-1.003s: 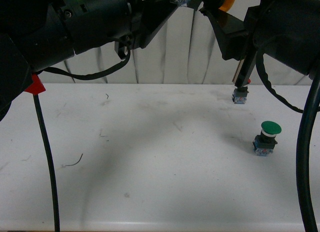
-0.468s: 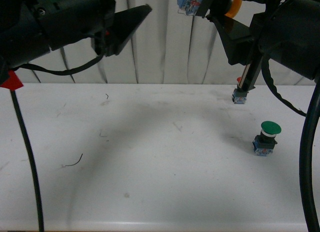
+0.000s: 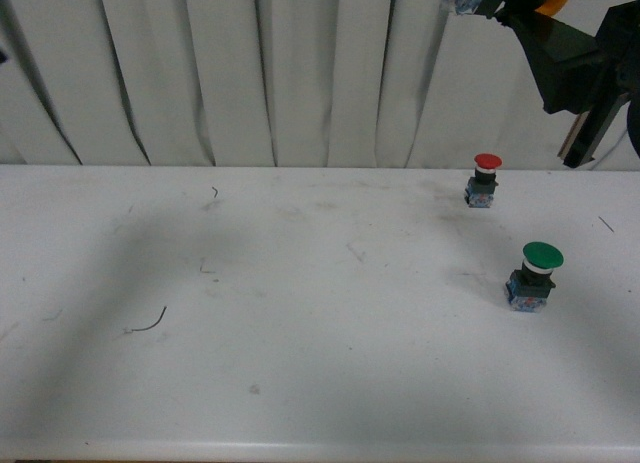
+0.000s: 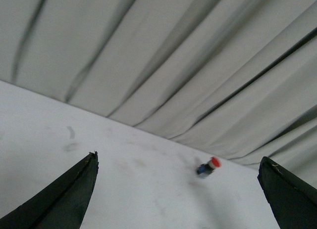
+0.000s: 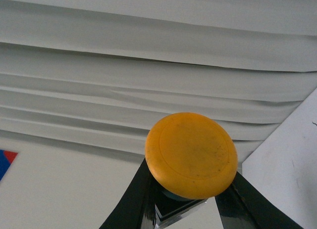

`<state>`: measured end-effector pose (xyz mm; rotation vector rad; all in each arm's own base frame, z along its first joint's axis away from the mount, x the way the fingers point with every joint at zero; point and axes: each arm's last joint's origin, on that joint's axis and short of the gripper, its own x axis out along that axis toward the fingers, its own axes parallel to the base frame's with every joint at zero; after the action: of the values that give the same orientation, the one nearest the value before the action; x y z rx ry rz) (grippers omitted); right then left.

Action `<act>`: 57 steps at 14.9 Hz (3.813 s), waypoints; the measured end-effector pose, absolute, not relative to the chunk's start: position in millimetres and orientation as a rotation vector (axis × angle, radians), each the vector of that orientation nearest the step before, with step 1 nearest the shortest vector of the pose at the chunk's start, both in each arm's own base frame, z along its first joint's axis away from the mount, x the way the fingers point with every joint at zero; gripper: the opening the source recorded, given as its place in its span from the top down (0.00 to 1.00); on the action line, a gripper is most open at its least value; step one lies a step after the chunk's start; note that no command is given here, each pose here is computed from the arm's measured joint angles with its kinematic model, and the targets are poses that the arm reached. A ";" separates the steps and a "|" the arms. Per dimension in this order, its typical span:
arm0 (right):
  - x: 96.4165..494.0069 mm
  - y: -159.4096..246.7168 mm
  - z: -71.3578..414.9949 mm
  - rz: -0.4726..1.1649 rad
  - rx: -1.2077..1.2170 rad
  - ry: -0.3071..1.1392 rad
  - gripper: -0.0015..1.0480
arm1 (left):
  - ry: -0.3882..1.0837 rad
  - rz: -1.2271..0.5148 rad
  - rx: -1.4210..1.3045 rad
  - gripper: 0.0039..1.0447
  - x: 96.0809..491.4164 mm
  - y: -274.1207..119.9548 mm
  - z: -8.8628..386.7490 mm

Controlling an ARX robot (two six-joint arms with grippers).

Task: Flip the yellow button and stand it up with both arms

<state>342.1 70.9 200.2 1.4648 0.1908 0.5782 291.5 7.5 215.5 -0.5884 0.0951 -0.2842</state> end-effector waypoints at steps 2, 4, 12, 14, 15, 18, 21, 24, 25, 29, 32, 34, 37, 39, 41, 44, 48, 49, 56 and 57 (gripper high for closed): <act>340.4 65.0 205.2 0.591 1.425 0.171 0.72 | 0.129 -0.182 -0.390 0.06 247.5 14.9 212.4; 339.7 60.1 208.6 0.615 1.340 0.153 0.72 | -0.016 -0.005 -0.038 0.44 181.4 12.0 208.0; 333.5 75.7 218.0 0.680 1.201 0.116 0.73 | 0.003 -0.002 -0.015 0.99 137.9 -0.1 177.9; 333.4 78.1 220.5 0.684 1.194 0.105 0.73 | 0.007 -0.001 -0.015 0.99 132.0 -0.1 174.3; 333.0 79.8 221.9 0.692 1.189 0.102 0.73 | -0.022 -0.001 -0.015 0.99 129.9 -0.1 169.9; 332.4 84.3 223.0 0.704 1.182 0.105 0.73 | -0.006 -0.001 -0.015 0.99 124.0 -0.2 168.9; 332.1 86.2 223.5 0.711 1.176 0.104 0.74 | -0.006 -0.001 -0.015 0.99 117.9 -0.1 169.3; 332.0 86.2 223.6 0.712 1.176 0.103 0.74 | -0.010 -0.001 -0.015 0.99 112.6 -0.1 169.7; 332.0 86.2 223.6 0.712 1.176 0.103 0.74 | -0.010 -0.001 -0.015 0.99 111.0 -0.1 169.4; 332.0 86.3 223.6 0.712 1.172 0.102 0.74 | -0.008 -0.001 -0.015 0.99 107.8 -0.1 168.9; 331.9 86.8 223.4 0.712 1.164 0.102 0.74 | -0.012 0.002 -0.015 0.99 97.3 0.0 168.8; 331.4 88.5 223.7 0.718 1.160 0.101 0.74 | 0.007 0.000 -0.014 0.99 97.7 -0.1 165.3; 344.4 89.2 233.6 0.664 1.017 0.064 0.74 | 0.003 0.000 -0.015 0.70 97.7 -0.1 165.8; 370.4 71.0 231.3 0.477 0.840 0.102 0.74 | 0.003 0.000 -0.015 0.43 97.7 -0.1 165.8; 401.5 35.7 223.6 0.259 0.610 0.129 0.74 | 0.003 0.000 -0.015 0.23 97.7 -0.1 165.8; 442.1 -17.9 205.0 -0.030 0.301 0.231 0.74 | 0.003 0.000 -0.014 0.07 97.7 -0.1 165.8; 463.6 -20.5 184.6 -0.092 0.105 0.334 0.74 | 0.003 0.000 -0.014 0.06 97.7 -0.1 165.8; 466.1 -9.3 179.4 -0.086 0.079 0.368 0.74 | 0.003 0.000 -0.014 0.06 97.7 -0.1 165.8; 471.3 48.8 124.6 -0.301 0.074 0.502 0.74 | 0.003 -0.001 -0.014 0.06 97.7 -0.1 165.8; 471.8 53.3 121.8 -0.297 0.073 0.502 0.74 | 0.003 0.000 -0.014 0.06 97.7 -0.1 165.7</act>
<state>471.8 53.3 121.8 0.0732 0.5022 -0.2974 97.7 -0.1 165.7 -0.0139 0.0032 -0.0004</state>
